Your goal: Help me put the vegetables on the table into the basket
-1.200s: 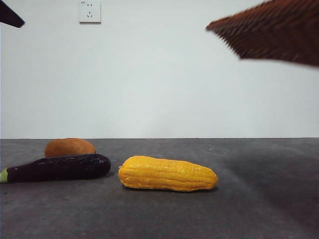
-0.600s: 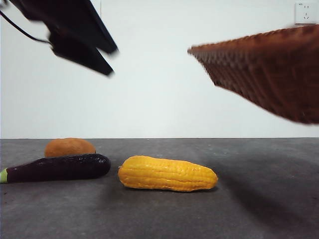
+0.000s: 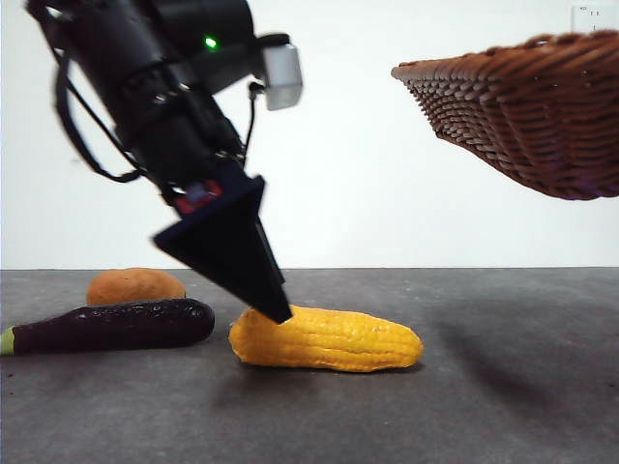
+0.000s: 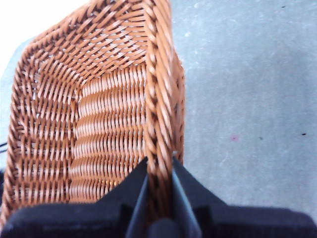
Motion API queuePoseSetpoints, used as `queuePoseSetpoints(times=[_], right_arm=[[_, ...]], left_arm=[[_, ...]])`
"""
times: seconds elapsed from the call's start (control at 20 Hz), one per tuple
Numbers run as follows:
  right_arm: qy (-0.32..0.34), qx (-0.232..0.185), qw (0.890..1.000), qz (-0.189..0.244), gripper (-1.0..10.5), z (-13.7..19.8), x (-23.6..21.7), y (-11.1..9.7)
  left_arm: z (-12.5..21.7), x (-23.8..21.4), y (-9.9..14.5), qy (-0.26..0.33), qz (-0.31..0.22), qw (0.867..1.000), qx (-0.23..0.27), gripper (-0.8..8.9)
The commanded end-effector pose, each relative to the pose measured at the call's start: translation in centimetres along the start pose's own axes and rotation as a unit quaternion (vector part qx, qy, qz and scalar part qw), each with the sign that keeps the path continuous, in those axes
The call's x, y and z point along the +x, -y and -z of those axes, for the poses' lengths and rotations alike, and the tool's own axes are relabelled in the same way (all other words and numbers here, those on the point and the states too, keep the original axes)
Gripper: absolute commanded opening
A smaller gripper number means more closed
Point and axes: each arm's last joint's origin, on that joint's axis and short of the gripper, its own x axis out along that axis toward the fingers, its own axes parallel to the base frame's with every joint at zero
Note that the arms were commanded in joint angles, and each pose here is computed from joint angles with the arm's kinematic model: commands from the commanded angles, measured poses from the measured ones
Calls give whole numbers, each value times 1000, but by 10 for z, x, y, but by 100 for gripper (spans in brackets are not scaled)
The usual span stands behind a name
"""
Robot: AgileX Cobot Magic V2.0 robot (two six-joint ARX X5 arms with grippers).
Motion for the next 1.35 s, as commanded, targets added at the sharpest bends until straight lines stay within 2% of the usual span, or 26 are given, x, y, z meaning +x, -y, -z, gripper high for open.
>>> queuePoseSetpoints(times=[0.05,0.2,0.4,0.9,1.0,1.2,1.3,1.35], right_arm=[[7,-1,1000,-10,-12,-1,-2,-2],[7,-1,1000,-11,-12,-1,-2,-2],[7,-9,1000,-14,-12,-2,-2,-2],[6,-11,999,-30,-12,-2,-2,-3],[7,-11,999,-29,-12,-2,-2,-3],[7,-11,1000,-25,-12,-2,-2,-3],[8,-11,1000,-19,-12,-2,-2,-2],[8,-11,1000,-18,-12,-2,-2,-2]], left_arm=[[-12,6,-11,0,0,1000,9,634],[-24,13,-21,-15,14,1000,7,633],[-20,20,-19,-34,52,998,2,633],[-13,40,-21,-56,58,997,0,608],[-14,40,-22,-53,57,997,-1,422],[-13,40,-22,-55,58,997,-7,148],[-12,40,-20,-61,63,996,-10,23],[-12,40,-20,-65,65,996,-17,-7]])
